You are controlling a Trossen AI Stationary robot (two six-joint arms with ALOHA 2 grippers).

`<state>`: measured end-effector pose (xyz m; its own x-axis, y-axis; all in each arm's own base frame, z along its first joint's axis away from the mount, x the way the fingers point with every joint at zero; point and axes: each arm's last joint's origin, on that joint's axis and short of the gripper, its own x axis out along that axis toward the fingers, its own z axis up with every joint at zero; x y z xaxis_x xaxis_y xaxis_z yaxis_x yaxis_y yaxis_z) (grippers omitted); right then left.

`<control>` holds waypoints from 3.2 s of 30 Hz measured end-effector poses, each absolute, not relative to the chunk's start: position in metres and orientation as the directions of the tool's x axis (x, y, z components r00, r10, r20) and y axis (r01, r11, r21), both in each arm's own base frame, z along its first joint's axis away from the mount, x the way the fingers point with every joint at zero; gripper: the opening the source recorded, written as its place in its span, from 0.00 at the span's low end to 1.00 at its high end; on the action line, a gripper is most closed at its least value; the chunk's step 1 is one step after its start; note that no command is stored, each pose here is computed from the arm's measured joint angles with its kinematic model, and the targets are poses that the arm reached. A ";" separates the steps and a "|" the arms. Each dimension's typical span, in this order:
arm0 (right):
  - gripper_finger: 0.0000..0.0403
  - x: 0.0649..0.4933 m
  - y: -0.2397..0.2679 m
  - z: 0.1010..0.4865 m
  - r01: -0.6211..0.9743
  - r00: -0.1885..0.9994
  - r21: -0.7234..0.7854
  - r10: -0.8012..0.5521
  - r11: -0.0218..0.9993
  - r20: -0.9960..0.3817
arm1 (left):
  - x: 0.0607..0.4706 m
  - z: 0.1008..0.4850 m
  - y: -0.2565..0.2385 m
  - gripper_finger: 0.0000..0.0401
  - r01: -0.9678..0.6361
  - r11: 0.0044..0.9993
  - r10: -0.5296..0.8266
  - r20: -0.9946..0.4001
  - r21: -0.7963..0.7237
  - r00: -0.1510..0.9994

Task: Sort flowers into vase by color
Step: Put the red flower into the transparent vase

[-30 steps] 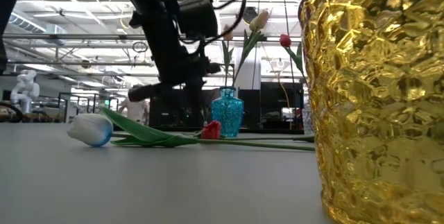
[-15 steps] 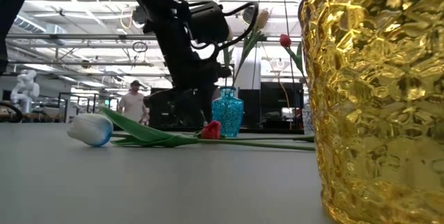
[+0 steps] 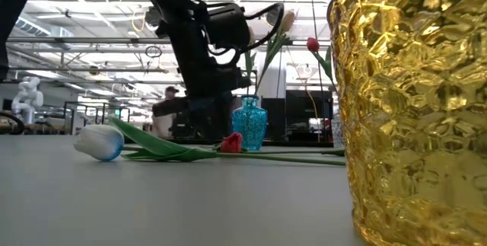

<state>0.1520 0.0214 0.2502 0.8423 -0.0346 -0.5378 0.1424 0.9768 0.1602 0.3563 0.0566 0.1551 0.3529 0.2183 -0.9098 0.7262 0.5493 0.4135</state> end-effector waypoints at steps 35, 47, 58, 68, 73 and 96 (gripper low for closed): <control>0.03 0.152 0.021 0.250 0.153 0.842 0.177 -0.035 0.972 -0.538 | 0.361 0.142 0.061 0.03 0.702 0.588 0.206 -0.914 0.402 0.350; 0.03 0.152 0.021 0.250 0.153 0.842 0.177 -0.035 0.972 -0.538 | 0.360 0.141 0.053 0.00 0.692 0.604 0.234 -0.918 0.396 0.321; 0.03 0.152 0.021 0.251 0.152 0.847 0.180 -0.034 0.972 -0.531 | 0.362 0.142 0.026 0.00 0.712 0.518 0.367 -0.875 0.473 0.315; 0.03 0.152 0.021 0.251 0.152 0.846 0.179 -0.034 0.972 -0.532 | 0.355 0.158 0.015 0.00 0.646 0.544 0.457 -0.835 0.535 0.307; 0.03 0.152 0.021 0.251 0.152 0.846 0.179 -0.034 0.972 -0.532 | 0.349 0.185 0.004 0.00 0.581 0.564 0.448 -0.808 0.587 0.382; 0.03 0.158 0.022 0.261 0.085 0.906 0.126 -0.024 0.988 -0.422 | 0.283 0.327 -0.038 0.00 -0.073 0.899 0.308 -0.504 0.432 0.807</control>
